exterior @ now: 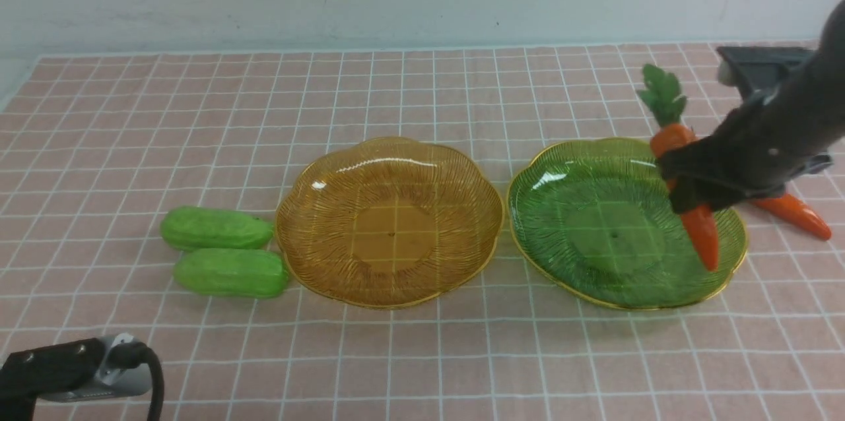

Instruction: Put different types of vegetables on the plate.

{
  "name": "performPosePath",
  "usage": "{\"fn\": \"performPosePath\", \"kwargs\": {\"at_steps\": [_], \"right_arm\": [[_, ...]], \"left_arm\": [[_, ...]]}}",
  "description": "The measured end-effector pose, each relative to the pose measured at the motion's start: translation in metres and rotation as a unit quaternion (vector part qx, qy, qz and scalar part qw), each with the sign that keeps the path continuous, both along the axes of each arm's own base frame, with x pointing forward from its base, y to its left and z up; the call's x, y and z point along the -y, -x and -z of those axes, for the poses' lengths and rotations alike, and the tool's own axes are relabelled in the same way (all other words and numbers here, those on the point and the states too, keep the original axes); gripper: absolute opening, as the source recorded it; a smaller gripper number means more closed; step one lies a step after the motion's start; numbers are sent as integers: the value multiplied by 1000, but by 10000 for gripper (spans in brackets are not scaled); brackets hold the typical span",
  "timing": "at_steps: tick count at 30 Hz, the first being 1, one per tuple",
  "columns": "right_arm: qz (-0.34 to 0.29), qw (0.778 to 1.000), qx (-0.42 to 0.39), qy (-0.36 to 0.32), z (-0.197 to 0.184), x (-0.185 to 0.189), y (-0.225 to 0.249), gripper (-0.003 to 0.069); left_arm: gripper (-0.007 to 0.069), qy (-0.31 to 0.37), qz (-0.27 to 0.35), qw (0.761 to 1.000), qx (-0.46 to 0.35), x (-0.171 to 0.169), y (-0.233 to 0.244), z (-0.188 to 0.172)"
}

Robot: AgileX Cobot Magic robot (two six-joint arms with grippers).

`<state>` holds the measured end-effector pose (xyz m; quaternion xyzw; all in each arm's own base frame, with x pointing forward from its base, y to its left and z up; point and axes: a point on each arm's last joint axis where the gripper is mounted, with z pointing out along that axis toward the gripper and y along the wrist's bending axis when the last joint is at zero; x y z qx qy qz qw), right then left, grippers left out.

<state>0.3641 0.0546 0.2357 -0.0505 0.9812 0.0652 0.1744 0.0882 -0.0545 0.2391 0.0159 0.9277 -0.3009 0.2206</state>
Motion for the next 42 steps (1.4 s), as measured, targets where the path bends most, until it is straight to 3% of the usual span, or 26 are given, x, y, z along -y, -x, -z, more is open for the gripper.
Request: {"fn": "performPosePath", "kwargs": {"at_steps": [3, 5, 6, 7, 12, 18, 24, 27, 33, 39, 42], "right_arm": [[-21, 1000, 17, -9, 15, -19, -9, 282], [-22, 1000, 20, -10, 25, -23, -15, 339], [-22, 1000, 19, -5, 30, -22, -19, 420], [-22, 1000, 21, -6, 29, -22, -19, 420], [4, 998, 52, 40, 18, 10, -40, 654], [17, 988, 59, 139, 27, 67, -58, 689], [-23, 979, 18, 202, 81, 84, -70, 612], [-30, 978, 13, 208, 90, 85, -72, 531], [-29, 976, 9, 214, 85, 86, -74, 215], [20, 978, -22, 205, 27, 87, -78, 219], [49, 991, -33, 119, -9, 74, -74, 219]], "left_arm": [[239, 0, 0, 1000, 0, 0, 0, 0], [239, 0, 0, 1000, 0, 0, 0, 0], [239, 0, 0, 1000, 0, 0, 0, 0], [239, 0, 0, 1000, 0, 0, 0, 0], [239, 0, 0, 1000, 0, 0, 0, 0], [239, 0, -1, 1000, 1, 0, 0, 0], [239, 5, -19, 1000, 4, -1, -2, -1], [239, 8, -23, 1000, 1, -1, -3, -1], [239, 8, -24, 1000, 1, -1, -3, -1], [239, 15, -46, 999, 3, -2, -5, -2], [239, 18, -66, 997, 16, -3, -9, -3]]}}
